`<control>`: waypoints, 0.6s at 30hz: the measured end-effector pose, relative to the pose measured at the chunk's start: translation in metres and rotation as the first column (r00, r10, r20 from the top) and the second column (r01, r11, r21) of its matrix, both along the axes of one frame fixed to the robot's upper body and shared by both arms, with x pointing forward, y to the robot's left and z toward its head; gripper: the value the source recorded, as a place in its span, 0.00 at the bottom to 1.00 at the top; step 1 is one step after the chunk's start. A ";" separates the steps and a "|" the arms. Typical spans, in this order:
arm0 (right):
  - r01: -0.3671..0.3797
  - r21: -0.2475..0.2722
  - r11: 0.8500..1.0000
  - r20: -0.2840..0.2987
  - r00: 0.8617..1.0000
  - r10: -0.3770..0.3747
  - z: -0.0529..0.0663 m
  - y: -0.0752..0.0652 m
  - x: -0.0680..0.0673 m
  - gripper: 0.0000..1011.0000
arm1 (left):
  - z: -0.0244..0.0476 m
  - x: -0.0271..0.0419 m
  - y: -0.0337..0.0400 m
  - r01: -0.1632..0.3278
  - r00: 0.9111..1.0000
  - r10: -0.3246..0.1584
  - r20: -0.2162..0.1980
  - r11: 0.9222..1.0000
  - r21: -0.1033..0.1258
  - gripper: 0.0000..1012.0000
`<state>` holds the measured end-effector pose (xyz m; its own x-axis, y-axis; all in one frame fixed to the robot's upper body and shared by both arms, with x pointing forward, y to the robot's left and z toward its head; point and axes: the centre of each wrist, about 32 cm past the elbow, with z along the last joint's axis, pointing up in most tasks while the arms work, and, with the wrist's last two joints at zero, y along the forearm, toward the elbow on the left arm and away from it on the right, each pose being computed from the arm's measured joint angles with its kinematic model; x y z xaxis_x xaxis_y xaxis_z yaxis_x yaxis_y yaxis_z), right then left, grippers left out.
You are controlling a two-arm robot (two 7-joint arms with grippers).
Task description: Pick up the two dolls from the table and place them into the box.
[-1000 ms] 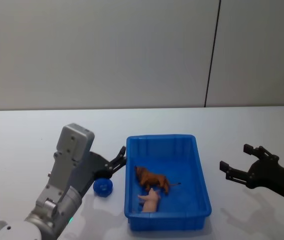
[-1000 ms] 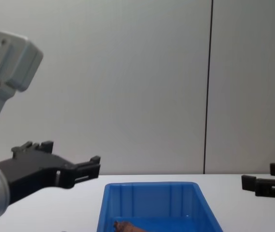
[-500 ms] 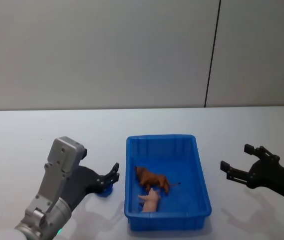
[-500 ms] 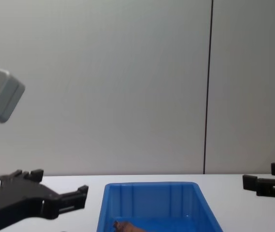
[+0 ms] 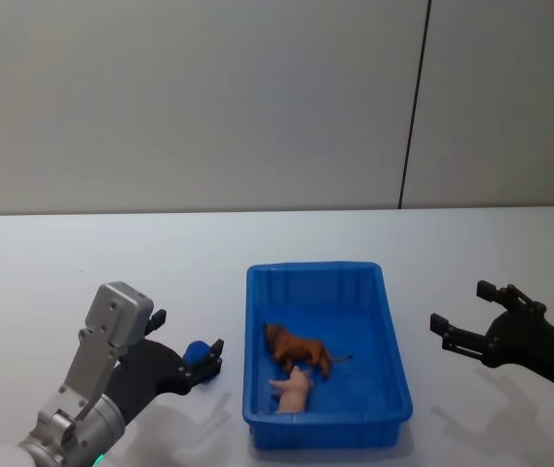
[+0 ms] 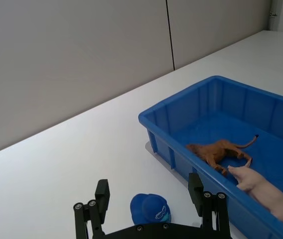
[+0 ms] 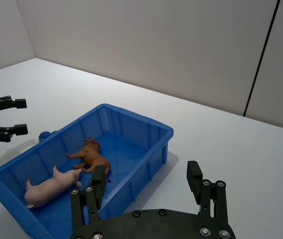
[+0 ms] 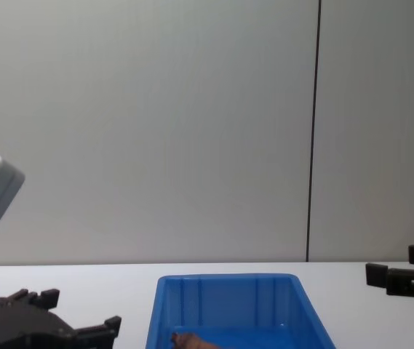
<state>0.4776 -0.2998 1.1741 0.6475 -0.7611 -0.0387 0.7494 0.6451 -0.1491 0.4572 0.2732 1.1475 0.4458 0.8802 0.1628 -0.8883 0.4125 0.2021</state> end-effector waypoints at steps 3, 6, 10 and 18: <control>0.000 0.000 1.000 0.000 1.000 0.000 0.000 0.000 0.000 0.99 | -0.0042 0.0035 0.0037 0.013 1.000 -0.012 -0.010 1.000 0.005 0.99; 0.000 0.000 1.000 0.000 1.000 0.000 0.000 0.000 0.000 0.99 | -0.0077 0.0072 0.0065 0.023 1.000 -0.023 -0.018 1.000 0.009 0.99; 0.000 0.000 1.000 0.000 1.000 0.000 0.000 0.000 0.000 0.99 | -0.0128 0.0122 0.0097 0.037 0.999 -0.037 -0.030 0.999 0.015 0.99; 0.000 0.000 1.000 0.000 1.000 0.000 0.000 0.000 0.000 0.99 | -0.0217 0.0216 0.0137 0.066 0.996 -0.065 -0.054 0.997 0.025 0.99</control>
<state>0.4776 -0.2998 1.1740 0.6476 -0.7610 -0.0388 0.7493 0.6452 -0.1493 0.4788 0.2869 1.1258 0.5111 0.8444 0.1606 -0.8472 0.4633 0.2601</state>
